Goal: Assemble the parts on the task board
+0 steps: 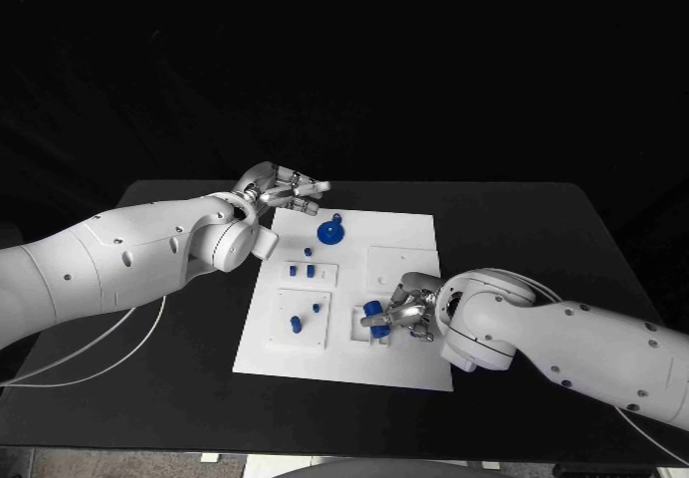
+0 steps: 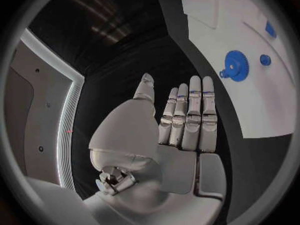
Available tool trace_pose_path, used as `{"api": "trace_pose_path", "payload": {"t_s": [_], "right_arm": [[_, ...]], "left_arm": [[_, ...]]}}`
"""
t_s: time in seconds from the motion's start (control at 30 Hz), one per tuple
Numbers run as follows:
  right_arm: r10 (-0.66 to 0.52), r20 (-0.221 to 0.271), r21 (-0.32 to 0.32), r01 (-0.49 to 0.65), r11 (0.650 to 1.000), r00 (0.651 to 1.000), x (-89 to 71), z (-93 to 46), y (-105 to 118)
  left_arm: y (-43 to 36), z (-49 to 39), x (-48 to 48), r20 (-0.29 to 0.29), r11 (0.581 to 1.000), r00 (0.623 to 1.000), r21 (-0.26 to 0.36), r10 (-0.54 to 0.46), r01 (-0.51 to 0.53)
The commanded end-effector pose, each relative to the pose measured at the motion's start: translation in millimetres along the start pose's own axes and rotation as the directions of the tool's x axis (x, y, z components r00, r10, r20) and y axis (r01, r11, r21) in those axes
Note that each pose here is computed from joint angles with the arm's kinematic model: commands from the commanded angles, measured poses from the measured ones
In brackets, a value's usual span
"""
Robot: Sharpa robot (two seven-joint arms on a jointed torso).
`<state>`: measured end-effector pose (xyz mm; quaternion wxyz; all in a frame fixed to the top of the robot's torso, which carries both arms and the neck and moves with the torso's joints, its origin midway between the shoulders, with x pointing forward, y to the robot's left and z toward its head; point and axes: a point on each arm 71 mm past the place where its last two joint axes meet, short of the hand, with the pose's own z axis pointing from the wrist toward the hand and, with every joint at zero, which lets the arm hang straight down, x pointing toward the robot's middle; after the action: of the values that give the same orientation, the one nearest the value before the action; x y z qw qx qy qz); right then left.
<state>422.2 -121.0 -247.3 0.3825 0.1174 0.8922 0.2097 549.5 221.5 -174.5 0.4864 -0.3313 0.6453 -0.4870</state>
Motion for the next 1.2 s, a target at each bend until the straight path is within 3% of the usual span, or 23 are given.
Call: {"api": "trace_pose_path", "payload": {"t_s": [0.03,1.2], "right_arm": [[-0.04,-0.016,-0.003,0.04,0.999,0.999,4.9,-0.2,2.5],[-0.067,0.01,-0.034,0.068,0.997,0.998,5.5,-2.2,9.6]], "left_arm": [[-1.3,0.3,2.5,-0.015,1.0,1.0,0.003,-0.008,0.008],[-0.5,0.4,2.3,-0.018,1.0,1.0,-0.008,-0.008,0.008]]}}
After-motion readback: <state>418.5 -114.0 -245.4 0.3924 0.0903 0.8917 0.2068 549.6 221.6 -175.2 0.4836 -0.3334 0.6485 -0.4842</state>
